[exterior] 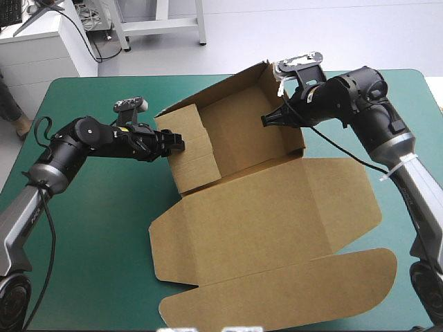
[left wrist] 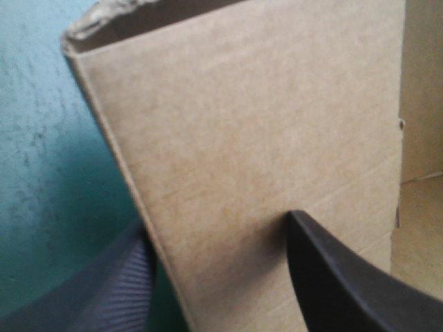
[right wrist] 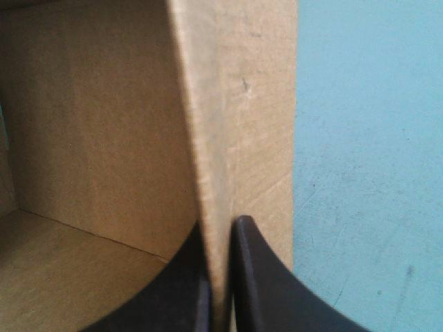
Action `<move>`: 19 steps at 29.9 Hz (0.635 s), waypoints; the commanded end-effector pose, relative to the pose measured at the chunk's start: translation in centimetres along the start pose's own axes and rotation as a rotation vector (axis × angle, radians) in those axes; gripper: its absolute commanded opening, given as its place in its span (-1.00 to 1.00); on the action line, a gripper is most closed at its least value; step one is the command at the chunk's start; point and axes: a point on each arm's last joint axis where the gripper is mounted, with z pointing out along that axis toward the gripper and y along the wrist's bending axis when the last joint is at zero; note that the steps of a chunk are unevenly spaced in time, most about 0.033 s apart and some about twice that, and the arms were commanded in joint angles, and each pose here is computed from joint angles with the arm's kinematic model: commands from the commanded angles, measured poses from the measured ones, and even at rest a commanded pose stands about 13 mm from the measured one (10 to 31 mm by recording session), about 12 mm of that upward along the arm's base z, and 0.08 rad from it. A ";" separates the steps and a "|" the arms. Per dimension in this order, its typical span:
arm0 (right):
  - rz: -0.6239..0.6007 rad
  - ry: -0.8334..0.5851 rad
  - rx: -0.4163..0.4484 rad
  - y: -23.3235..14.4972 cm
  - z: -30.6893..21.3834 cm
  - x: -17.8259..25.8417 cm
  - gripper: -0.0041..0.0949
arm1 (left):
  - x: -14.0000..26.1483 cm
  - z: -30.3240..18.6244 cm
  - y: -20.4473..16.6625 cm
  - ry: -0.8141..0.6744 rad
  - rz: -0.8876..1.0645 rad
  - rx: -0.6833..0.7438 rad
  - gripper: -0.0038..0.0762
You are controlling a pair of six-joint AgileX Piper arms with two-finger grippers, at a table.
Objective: Fold the box
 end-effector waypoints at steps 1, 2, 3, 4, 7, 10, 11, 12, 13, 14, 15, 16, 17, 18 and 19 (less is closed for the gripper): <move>0.055 -0.165 -0.150 1.8 -3.2 -1.4 -0.94 | -1.1 -1.9 -1.6 -0.078 -0.051 0.105 0.31; 0.055 -0.165 -0.150 1.8 -3.2 -1.4 -0.94 | -1.2 -2.0 -1.6 -0.084 -0.068 0.119 0.33; 0.055 -0.165 -0.150 1.8 -3.2 -1.4 -0.94 | -1.3 -2.0 -1.7 -0.091 -0.093 0.142 0.34; 0.056 -0.167 -0.152 1.8 -3.2 -1.4 -0.94 | -1.4 -2.0 -1.7 -0.099 -0.100 0.148 0.34; 0.058 -0.168 -0.156 1.9 -3.3 -1.4 -0.94 | -1.5 -2.0 -1.7 -0.112 -0.104 0.146 0.33; 0.060 -0.174 -0.160 1.9 -3.4 -1.4 -0.94 | -1.5 -2.0 -1.7 -0.114 -0.104 0.145 0.33; 0.064 -0.173 -0.168 2.0 -3.4 -1.4 -0.94 | -1.5 -2.0 -1.7 -0.115 -0.096 0.145 0.33; 0.067 -0.175 -0.175 2.0 -3.5 -1.5 -0.94 | -1.5 -1.9 -1.6 -0.113 -0.096 0.144 0.31; 0.059 -0.179 -0.183 2.1 -3.5 -1.5 -0.94 | -1.5 -1.8 -1.6 -0.111 -0.097 0.143 0.30; 0.052 -0.185 -0.193 2.2 -3.5 -1.5 -0.94 | -1.5 -1.6 -1.5 -0.103 -0.099 0.143 0.27; 0.051 -0.196 -0.203 2.3 -3.5 -1.6 -0.94 | -1.4 -1.4 -1.4 -0.093 -0.102 0.142 0.25; 0.058 -0.209 -0.218 2.4 -3.7 -1.7 -0.94 | -1.4 -1.0 -1.2 -0.080 -0.108 0.142 0.23; 0.060 -0.216 -0.228 2.5 -3.7 -1.8 -0.94 | -1.3 -0.7 -1.1 -0.063 -0.115 0.144 0.24; 0.057 -0.216 -0.235 2.5 -3.7 -1.8 -0.94 | -1.3 -0.4 -1.1 -0.054 -0.129 0.157 0.24; 0.056 -0.219 -0.234 2.5 -3.7 -1.8 -0.94 | -1.3 0.0 -1.0 -0.047 -0.138 0.175 0.24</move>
